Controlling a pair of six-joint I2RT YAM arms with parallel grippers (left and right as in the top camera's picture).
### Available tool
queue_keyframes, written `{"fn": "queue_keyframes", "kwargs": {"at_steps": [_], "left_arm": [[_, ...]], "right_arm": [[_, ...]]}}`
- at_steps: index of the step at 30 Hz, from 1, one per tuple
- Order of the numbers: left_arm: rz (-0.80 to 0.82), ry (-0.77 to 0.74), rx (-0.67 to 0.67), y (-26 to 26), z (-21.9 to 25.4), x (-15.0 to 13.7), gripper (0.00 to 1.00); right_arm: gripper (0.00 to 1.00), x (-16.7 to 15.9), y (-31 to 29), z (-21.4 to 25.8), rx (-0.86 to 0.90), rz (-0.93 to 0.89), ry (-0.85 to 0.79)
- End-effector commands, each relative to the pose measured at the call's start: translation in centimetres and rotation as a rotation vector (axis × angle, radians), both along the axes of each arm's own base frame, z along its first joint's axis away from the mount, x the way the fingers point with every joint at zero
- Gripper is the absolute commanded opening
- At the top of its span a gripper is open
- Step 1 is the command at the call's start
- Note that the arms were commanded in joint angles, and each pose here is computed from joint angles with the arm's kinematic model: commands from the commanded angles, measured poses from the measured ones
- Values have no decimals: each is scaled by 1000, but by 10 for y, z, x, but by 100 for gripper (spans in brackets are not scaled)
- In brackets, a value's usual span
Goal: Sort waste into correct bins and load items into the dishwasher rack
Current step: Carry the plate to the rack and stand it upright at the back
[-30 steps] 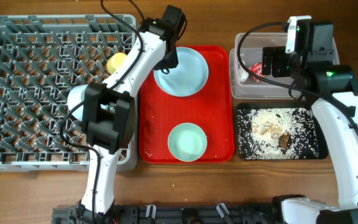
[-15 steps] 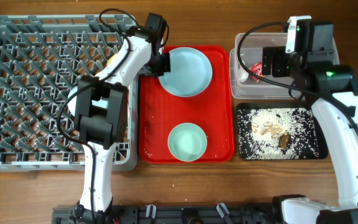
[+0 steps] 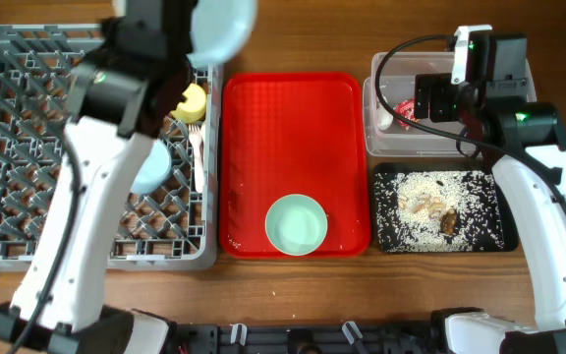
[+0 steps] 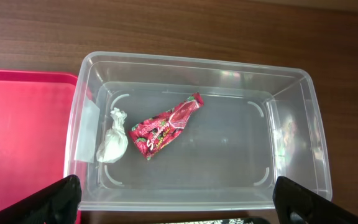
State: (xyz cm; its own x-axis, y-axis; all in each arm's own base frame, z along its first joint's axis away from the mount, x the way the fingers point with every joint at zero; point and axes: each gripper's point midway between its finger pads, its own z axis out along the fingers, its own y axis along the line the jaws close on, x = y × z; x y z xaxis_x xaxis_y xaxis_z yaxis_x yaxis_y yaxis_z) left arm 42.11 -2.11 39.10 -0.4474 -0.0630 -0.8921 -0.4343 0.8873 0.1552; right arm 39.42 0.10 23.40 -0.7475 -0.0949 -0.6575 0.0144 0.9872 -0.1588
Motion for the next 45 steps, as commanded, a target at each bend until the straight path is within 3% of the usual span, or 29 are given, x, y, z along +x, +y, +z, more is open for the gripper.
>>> {"fn": "queue_keyframes", "kwargs": {"at_steps": [1,8,19,26,34,41,42,43,45], "left_arm": [[255,71,336,47,1,-2,4],[361,276,500,88,-51,28,4],[307,479,599,87,-135,69,4],[347,506,607,116,-136,71,4],[292,512,566,111,-145,76,4],[159,511,568,59,-153,82,5],[144,496,565,48,-153,82,6],[119,485,569,33,-153,83,13],[72,471,581,9,-153,83,40]], "right_arm": [[100,2,1,2,14,-8,-8],[100,2,1,2,14,-8,-8],[100,2,1,2,14,-8,-8],[100,2,1,2,14,-8,-8],[100,2,1,2,14,-8,-8],[100,2,1,2,14,-8,-8],[100,2,1,2,14,-8,-8],[99,2,1,2,14,-8,-8],[100,2,1,2,14,-8,-8]]}}
